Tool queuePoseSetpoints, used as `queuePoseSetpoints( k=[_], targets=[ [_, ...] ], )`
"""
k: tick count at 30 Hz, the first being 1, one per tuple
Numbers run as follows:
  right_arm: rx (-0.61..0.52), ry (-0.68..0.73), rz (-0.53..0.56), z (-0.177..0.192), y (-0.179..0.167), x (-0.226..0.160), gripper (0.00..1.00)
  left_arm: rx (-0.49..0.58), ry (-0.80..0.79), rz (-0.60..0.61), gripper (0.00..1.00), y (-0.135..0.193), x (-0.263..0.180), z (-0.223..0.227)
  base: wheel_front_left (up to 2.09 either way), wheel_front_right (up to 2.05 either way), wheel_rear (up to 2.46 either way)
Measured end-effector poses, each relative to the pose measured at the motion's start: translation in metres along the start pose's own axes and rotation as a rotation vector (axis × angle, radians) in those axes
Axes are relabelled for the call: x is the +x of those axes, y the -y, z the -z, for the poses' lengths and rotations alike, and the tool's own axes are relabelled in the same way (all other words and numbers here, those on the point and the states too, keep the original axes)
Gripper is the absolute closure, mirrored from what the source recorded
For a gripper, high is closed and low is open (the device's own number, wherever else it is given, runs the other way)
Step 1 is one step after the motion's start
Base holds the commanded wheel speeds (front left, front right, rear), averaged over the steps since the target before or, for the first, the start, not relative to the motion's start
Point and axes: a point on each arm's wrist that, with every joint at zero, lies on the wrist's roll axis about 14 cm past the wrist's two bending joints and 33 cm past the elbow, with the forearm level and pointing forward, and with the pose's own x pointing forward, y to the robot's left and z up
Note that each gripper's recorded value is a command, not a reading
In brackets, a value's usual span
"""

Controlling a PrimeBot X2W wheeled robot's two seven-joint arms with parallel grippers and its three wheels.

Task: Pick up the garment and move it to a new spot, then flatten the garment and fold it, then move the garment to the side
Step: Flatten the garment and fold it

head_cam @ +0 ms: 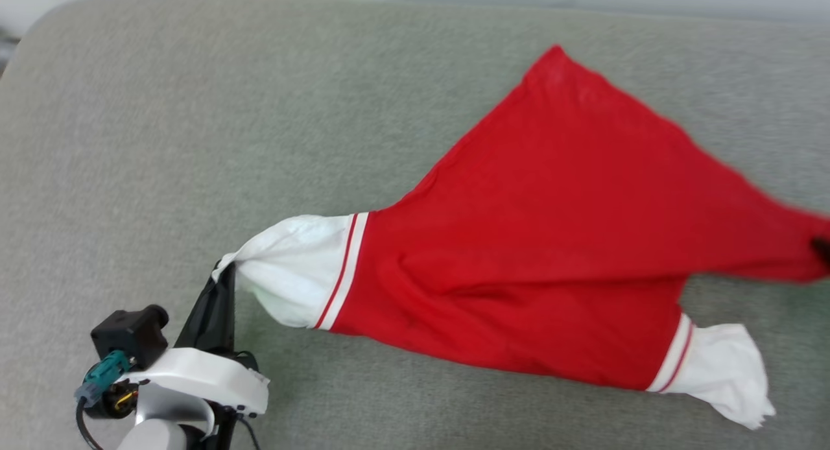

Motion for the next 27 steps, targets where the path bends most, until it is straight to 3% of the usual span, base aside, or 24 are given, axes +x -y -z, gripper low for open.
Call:
queuePoseSetpoints(
  k=[7,20,21,22,27],
  targets=[
    [0.137,0.009,0.045,0.072,0.021,-0.055,1.00,-0.018,-0.014,0.027,1.00,0.009,-0.004,0.001,0.00,0.00,0.00],
    [0.349,-0.112,0.074,0.193,0.013,-0.106,1.00,-0.023,-0.082,0.013,1.00,0.000,-0.024,0.017,0.00,0.00,0.00],
    [0.356,-0.099,0.072,0.193,0.012,-0.105,0.70,-0.026,-0.083,0.013,1.00,0.001,-0.024,0.017,0.00,0.00,0.00],
    [0.359,-0.083,0.069,0.191,0.011,-0.104,0.04,-0.027,-0.082,0.013,1.00,0.001,-0.024,0.017,0.00,0.00,0.00],
    [0.317,0.099,0.053,0.153,0.006,-0.097,0.00,-0.032,-0.084,0.018,1.00,0.003,-0.026,0.018,0.00,0.00,0.00]
  ],
)
